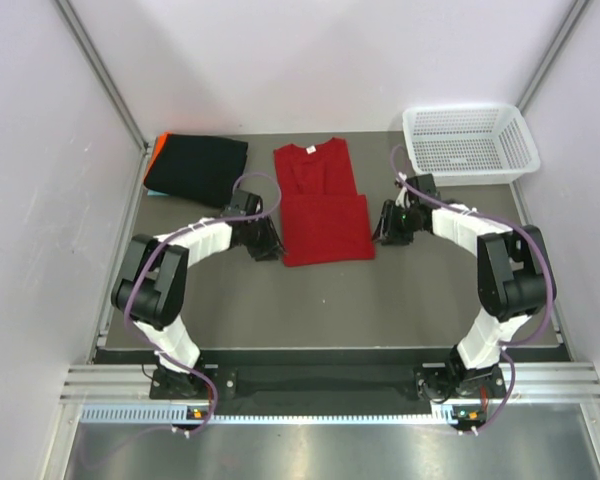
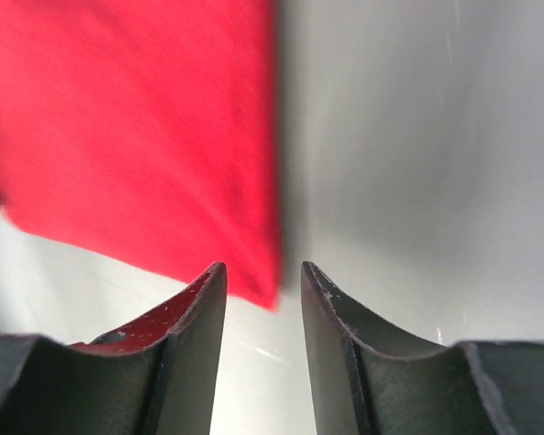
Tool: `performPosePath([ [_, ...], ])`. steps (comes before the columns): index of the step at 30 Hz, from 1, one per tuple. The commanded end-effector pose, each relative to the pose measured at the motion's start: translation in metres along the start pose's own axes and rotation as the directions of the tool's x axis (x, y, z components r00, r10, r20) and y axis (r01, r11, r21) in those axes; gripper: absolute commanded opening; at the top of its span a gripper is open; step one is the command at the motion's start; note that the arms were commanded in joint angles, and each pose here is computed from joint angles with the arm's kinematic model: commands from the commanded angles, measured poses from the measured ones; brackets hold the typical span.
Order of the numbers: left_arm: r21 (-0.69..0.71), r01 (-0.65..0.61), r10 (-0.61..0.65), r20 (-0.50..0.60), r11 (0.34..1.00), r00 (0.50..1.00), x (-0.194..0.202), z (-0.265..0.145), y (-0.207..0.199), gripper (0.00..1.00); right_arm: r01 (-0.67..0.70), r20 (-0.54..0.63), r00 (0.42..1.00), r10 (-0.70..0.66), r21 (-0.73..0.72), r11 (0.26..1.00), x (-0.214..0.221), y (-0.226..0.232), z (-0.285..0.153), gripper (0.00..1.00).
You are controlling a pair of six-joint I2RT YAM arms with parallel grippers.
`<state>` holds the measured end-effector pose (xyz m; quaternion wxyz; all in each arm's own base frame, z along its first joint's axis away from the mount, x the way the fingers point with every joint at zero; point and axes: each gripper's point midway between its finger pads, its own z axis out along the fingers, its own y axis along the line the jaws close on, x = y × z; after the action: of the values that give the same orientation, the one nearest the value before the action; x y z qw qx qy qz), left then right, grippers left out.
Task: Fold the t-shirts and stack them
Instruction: Fold the tshirt
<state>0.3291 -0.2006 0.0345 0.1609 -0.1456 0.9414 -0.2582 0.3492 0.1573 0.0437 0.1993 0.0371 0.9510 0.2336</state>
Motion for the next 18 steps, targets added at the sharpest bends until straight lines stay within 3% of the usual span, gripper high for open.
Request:
performPosePath([
  [1, -0.058, -0.08, 0.086, 0.104, 0.995, 0.991, -0.048, -0.014, -0.011, 0.39, 0.085, 0.144, 0.987, -0.067, -0.122, 0.989, -0.062, 0.03, -0.011, 0.4],
  [7, -0.016, -0.143, 0.143, 0.177, 0.99, 0.974, -0.103, -0.002, -0.034, 0.35, 0.169, 0.202, 0.971, -0.13, -0.188, 0.968, -0.115, 0.038, 0.005, 0.42],
  [18, 0.011, -0.183, 0.177, 0.194, 0.983, 0.965, -0.151, 0.041, -0.042, 0.32, 0.229, 0.183, 0.965, -0.186, -0.255, 0.939, -0.143, 0.034, 0.057, 0.45],
])
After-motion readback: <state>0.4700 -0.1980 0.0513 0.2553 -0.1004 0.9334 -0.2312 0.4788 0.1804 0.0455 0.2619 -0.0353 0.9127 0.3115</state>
